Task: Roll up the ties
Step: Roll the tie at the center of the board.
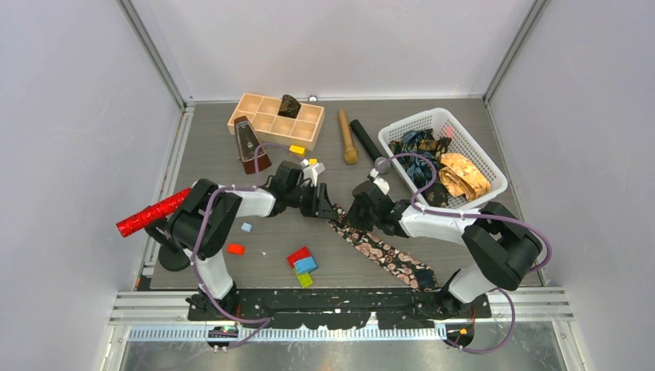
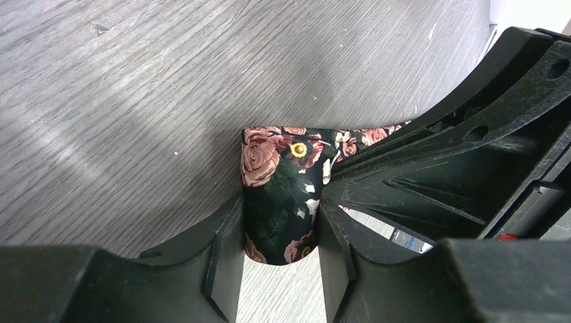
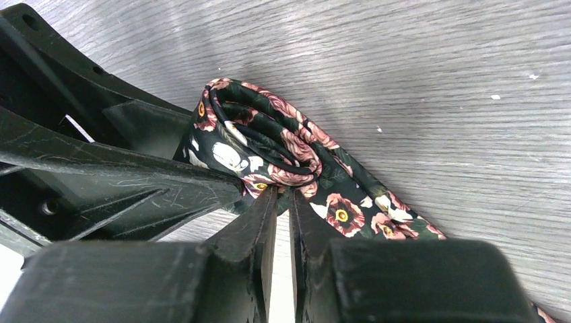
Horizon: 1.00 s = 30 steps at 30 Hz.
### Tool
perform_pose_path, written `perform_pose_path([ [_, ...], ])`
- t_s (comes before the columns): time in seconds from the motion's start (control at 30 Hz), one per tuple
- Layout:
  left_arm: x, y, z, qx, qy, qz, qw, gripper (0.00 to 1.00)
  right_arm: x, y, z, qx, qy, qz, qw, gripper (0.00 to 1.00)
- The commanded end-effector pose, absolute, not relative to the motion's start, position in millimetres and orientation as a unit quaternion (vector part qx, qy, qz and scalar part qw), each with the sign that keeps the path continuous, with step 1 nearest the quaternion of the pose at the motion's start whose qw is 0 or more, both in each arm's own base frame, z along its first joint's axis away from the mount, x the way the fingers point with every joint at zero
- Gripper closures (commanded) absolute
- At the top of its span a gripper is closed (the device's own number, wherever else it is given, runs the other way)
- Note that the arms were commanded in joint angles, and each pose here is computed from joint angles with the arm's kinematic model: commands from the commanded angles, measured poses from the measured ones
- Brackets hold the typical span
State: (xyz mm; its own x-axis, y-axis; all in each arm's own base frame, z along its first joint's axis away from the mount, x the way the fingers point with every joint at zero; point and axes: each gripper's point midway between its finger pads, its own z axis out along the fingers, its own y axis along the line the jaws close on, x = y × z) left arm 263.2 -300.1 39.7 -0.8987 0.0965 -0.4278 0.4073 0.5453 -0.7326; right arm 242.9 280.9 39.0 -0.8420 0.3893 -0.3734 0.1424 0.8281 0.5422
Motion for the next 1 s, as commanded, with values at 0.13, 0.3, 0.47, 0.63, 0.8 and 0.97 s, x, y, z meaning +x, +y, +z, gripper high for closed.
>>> perform_pose_path([
  [0.13, 269, -308, 56, 0.167, 0.847, -0.466, 0.194, 0.61, 245, 283, 52, 0.138, 0.920, 0.267, 0.252, 0.81],
  [0.3, 271, -302, 55, 0.167, 0.856, -0.444, 0.206, 0.63, 243, 278, 71, 0.130, 0.911, 0.282, 0.273, 0.73],
  [0.47, 276, -297, 58, 0.166, 0.860, -0.424, 0.230, 0.64, 241, 254, 80, 0.138, 0.908, 0.254, 0.305, 0.70],
  [0.63, 280, -290, 64, 0.166, 0.865, -0.397, 0.258, 0.66, 238, 218, 72, 0.158, 0.911, 0.188, 0.330, 0.71],
  [0.8, 287, -280, 69, 0.162, 0.872, -0.362, 0.288, 0.66, 232, 195, 63, 0.183, 0.908, 0.164, 0.340, 0.71],
  [0.97, 290, -274, 74, 0.173, 0.877, -0.324, 0.311, 0.67, 229, 174, 54, 0.200, 0.909, 0.120, 0.345, 0.71],
])
